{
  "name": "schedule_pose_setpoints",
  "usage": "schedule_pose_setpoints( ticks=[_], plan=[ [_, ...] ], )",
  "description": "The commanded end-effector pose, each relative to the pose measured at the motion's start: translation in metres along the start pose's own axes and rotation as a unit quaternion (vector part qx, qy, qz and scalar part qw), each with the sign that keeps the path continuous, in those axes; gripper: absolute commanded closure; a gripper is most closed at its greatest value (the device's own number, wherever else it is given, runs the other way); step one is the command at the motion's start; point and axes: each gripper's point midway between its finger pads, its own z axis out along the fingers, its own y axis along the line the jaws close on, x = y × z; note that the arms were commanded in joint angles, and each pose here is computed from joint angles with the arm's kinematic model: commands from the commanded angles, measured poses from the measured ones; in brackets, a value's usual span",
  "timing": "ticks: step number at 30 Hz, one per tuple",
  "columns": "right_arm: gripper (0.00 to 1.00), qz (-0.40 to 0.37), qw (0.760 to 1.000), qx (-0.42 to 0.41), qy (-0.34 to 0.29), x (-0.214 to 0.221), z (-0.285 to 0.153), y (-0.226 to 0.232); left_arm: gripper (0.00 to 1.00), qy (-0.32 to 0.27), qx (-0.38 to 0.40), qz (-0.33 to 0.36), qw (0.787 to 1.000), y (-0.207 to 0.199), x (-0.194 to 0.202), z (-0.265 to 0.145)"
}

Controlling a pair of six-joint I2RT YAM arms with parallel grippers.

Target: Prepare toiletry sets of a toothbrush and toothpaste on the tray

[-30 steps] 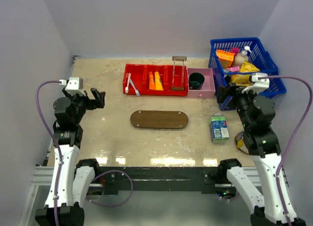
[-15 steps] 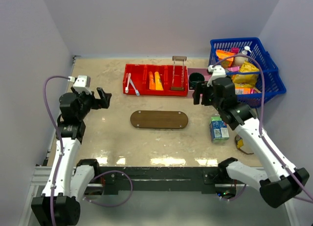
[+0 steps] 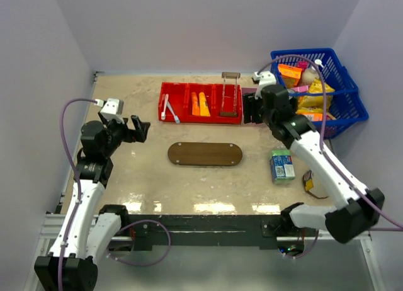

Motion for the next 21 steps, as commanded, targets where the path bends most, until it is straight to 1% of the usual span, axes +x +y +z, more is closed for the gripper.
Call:
schedule_pose_setpoints(
  ticks=[1,3,4,5,7,9,15,17,20,21],
  plan=[
    [0.33,-0.024,1.0,-0.009,-0.01,-0.026,0.048,0.005,0.05,-0.016,0.011,0.013,1.0,-0.007,-0.011,-0.001],
    [0.33,-0.024,0.999,-0.033,-0.012,-0.036,0.066,0.013,0.05,-0.01,0.016,0.011,1.0,-0.009,-0.008,0.0],
    [0.33,-0.027,0.999,-0.037,0.011,-0.025,0.087,0.015,0.05,-0.007,0.016,0.01,1.0,-0.009,-0.007,0.001],
    [0.33,-0.025,0.999,-0.034,0.006,-0.035,0.093,0.01,0.05,-0.006,0.017,0.01,1.0,-0.009,-0.006,0.001],
    [0.34,-0.023,0.999,-0.033,0.026,-0.026,0.114,0.001,0.05,-0.004,0.02,0.008,1.0,-0.01,-0.005,0.003],
    [0.35,-0.025,0.999,-0.039,0.023,-0.031,0.123,-0.005,0.05,-0.004,0.025,0.008,1.0,-0.011,-0.006,0.003],
    [0.38,-0.093,0.993,-0.041,0.059,-0.018,0.153,-0.018,0.05,-0.007,0.026,0.009,1.0,-0.012,-0.007,0.003],
    [0.39,-0.102,0.991,-0.038,0.077,-0.012,0.164,-0.026,0.05,-0.005,0.024,0.007,1.0,-0.011,-0.006,0.003],
    [0.4,-0.109,0.99,-0.033,0.083,-0.011,0.174,-0.036,0.05,-0.001,0.028,0.005,1.0,-0.012,-0.004,0.005],
    [0.41,-0.112,0.989,-0.045,0.09,-0.005,0.179,-0.032,0.05,0.003,0.03,0.004,1.0,-0.012,-0.002,0.006]
  ],
)
